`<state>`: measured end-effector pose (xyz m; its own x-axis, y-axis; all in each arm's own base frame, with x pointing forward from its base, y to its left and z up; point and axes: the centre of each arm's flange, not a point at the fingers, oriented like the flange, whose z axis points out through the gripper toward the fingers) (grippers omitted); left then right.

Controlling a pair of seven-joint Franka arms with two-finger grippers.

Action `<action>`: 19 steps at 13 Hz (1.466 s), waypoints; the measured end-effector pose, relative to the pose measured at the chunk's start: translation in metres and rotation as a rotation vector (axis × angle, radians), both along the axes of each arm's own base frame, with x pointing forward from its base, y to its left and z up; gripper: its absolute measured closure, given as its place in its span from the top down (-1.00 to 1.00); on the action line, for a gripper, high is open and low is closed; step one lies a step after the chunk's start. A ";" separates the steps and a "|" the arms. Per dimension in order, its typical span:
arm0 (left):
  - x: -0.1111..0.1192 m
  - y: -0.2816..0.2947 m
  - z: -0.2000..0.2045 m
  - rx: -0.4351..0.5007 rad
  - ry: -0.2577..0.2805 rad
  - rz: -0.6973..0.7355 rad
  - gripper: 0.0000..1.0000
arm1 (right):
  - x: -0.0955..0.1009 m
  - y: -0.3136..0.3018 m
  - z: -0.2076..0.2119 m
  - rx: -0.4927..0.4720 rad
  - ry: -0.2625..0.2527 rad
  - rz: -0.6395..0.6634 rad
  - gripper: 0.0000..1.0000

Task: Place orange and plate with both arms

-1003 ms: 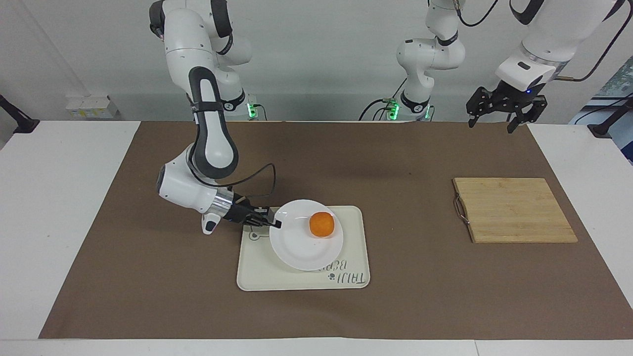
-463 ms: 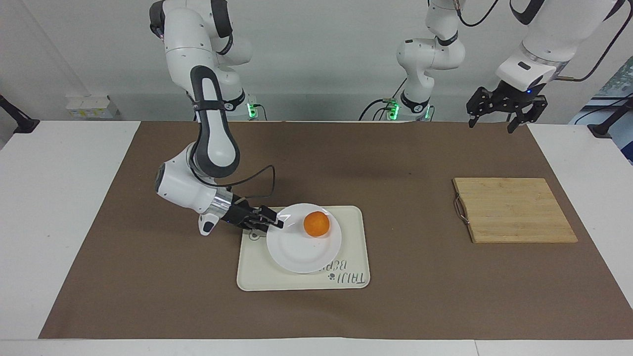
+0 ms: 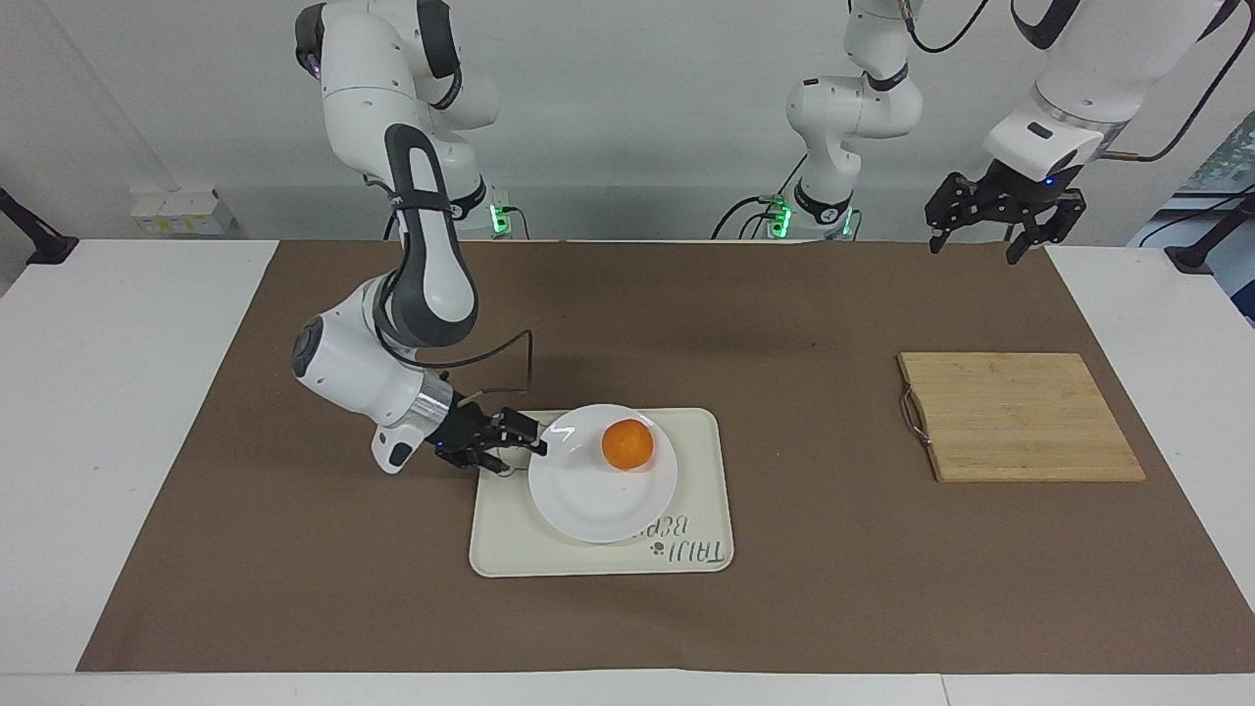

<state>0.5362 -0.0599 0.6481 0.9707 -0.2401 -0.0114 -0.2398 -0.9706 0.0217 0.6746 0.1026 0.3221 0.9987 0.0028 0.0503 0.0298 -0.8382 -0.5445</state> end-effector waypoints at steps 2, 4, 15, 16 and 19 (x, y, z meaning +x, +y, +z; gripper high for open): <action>0.000 0.000 0.000 0.000 0.000 0.000 1.00 | 0.004 -0.005 0.010 -0.092 -0.016 0.026 1.00; 0.000 0.000 0.000 0.000 0.000 0.000 1.00 | 0.005 -0.012 0.031 -0.192 -0.033 0.024 1.00; 0.000 0.000 0.000 0.000 0.000 0.000 1.00 | -0.040 -0.086 0.156 -0.469 0.085 -0.111 1.00; 0.000 0.000 0.000 0.000 0.000 0.000 1.00 | -0.047 -0.094 0.167 -0.487 0.095 -0.116 1.00; 0.000 0.000 0.000 0.000 0.000 -0.001 1.00 | -0.067 -0.119 0.201 -0.501 0.118 -0.142 1.00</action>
<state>0.5361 -0.0601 0.6481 0.9705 -0.2409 -0.0114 -0.2406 -0.9704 0.0217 0.6072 -0.0163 0.5229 0.9898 -0.1379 -0.0354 -0.1401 -0.9877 -0.0695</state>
